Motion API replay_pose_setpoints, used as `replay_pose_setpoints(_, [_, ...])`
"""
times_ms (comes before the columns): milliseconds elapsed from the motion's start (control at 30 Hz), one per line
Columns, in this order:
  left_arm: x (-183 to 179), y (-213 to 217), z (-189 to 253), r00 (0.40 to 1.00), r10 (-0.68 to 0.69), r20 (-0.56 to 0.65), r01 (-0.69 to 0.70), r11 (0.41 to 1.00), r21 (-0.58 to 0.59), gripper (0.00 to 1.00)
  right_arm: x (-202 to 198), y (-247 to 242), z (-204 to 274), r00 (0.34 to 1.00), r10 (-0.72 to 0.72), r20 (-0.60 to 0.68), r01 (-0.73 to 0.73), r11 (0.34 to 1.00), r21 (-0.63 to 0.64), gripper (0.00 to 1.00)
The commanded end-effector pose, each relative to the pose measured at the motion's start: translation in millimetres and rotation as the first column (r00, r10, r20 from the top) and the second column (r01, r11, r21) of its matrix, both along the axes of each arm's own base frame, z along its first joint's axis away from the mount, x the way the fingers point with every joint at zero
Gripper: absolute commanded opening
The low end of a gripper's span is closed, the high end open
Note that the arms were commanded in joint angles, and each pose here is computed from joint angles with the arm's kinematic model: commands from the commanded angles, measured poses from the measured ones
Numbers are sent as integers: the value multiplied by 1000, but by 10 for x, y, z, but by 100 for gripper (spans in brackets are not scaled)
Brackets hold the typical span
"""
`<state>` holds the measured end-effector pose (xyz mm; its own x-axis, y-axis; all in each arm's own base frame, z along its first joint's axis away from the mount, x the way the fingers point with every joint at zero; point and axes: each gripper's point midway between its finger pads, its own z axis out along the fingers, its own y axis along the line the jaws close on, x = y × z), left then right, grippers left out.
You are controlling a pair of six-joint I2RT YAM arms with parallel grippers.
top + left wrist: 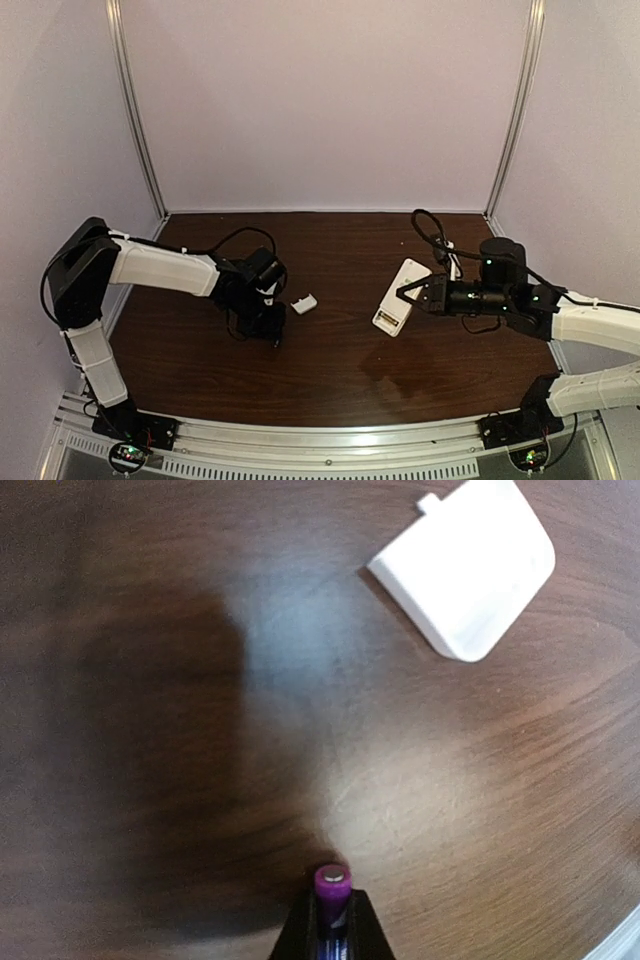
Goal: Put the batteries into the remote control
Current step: Adjust the battery at the center of the board.
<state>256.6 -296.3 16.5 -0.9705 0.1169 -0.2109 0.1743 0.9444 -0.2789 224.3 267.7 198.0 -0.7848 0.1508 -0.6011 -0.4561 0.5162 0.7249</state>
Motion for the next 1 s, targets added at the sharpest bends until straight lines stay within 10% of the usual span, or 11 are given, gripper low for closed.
replay_pose_setpoints(0, [-9,-181,217,964,256,-73,-265,951,-159,0,113,-154,203,995,-102,17,101,994,49,0])
replay_pose_setpoints(500, [-297,7,-55,793,570,-214,-577,816,36,2,51,-143,316,996,-57,66,53,996,71,0])
replay_pose_setpoints(967, [52,-132,408,901,434,-21,-434,899,-56,81,21,-50,244,999,5,50,-9,997,71,0])
